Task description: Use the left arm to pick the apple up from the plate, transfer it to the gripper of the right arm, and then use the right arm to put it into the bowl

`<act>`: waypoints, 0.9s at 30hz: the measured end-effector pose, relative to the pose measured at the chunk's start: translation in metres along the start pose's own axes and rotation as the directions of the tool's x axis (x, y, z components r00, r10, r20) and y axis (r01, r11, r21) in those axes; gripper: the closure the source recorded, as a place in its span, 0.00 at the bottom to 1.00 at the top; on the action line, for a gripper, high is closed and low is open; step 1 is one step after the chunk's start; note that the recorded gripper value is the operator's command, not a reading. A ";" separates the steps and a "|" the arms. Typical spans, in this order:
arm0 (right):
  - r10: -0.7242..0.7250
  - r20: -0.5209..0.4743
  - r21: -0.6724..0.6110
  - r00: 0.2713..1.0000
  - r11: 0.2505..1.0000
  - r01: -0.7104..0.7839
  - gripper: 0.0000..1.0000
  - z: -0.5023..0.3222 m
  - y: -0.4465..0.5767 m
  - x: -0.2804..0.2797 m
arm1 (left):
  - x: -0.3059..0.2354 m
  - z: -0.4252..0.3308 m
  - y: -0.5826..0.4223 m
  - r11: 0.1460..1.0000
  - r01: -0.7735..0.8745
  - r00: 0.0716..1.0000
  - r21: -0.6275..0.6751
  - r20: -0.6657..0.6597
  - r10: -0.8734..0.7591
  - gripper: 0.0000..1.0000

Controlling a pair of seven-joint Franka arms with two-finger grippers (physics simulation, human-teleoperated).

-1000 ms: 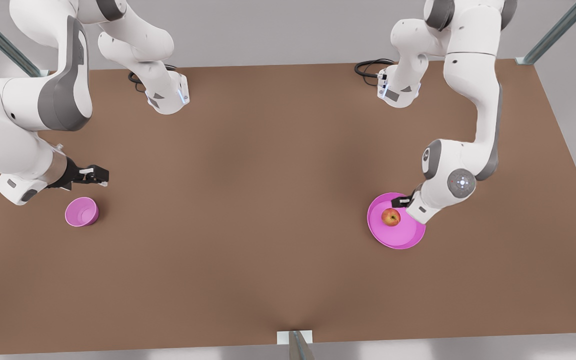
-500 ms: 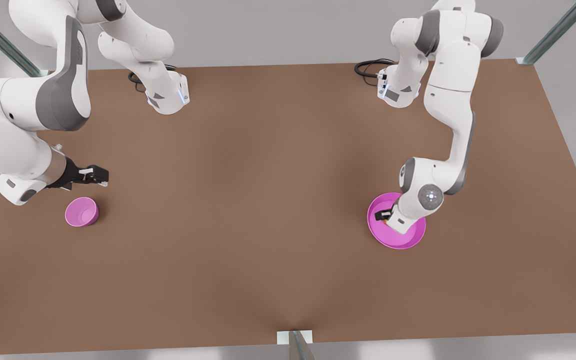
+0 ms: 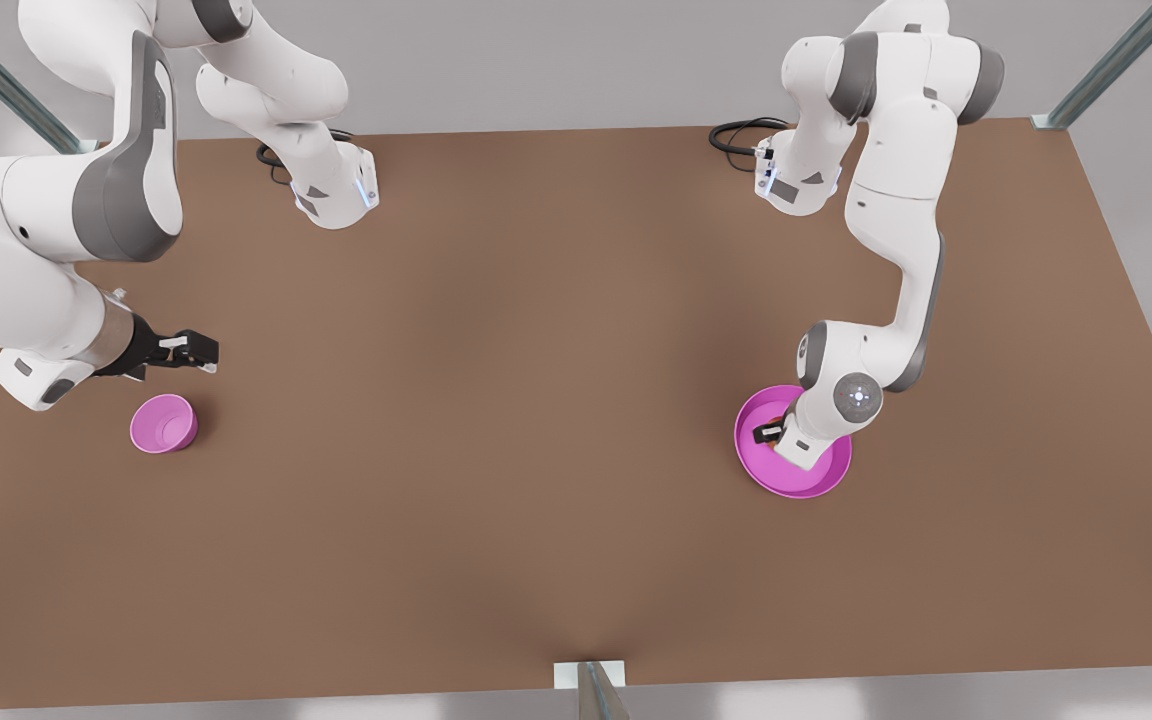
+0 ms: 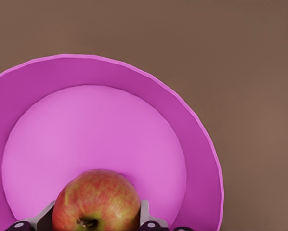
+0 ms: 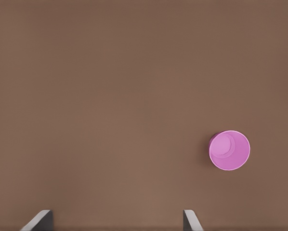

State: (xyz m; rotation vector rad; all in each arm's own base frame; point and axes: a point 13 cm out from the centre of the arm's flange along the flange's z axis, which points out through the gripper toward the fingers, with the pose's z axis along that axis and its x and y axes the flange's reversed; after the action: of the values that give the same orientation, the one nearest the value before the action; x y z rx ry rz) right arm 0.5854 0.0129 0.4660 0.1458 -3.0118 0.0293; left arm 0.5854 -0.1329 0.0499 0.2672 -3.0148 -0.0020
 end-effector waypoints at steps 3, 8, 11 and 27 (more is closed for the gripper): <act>0.001 -0.001 0.000 1.000 1.000 -0.001 0.00 0.000 -0.001 0.000 | 0.000 0.007 0.001 1.000 0.005 1.000 -0.002 -0.001 -0.005 0.16; 0.001 -0.002 0.000 1.000 1.000 -0.001 0.00 0.001 -0.002 0.000 | -0.003 0.005 0.000 1.000 0.012 1.000 0.002 0.015 -0.012 0.24; -0.001 -0.002 0.000 1.000 1.000 0.001 0.00 0.001 -0.001 0.000 | -0.016 -0.050 -0.010 0.999 0.008 0.997 0.032 0.073 -0.011 0.24; -0.028 -0.009 -0.168 1.000 0.985 0.026 0.00 0.021 0.044 -0.021 | 0.068 -0.173 -0.416 0.390 -0.162 0.947 0.907 0.032 0.319 0.25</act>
State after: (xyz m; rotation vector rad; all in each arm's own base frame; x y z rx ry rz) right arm 0.5991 0.0578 0.4420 0.1690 -2.9826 -0.2256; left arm 0.6114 -0.5530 0.2249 -0.1203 -2.5052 1.6344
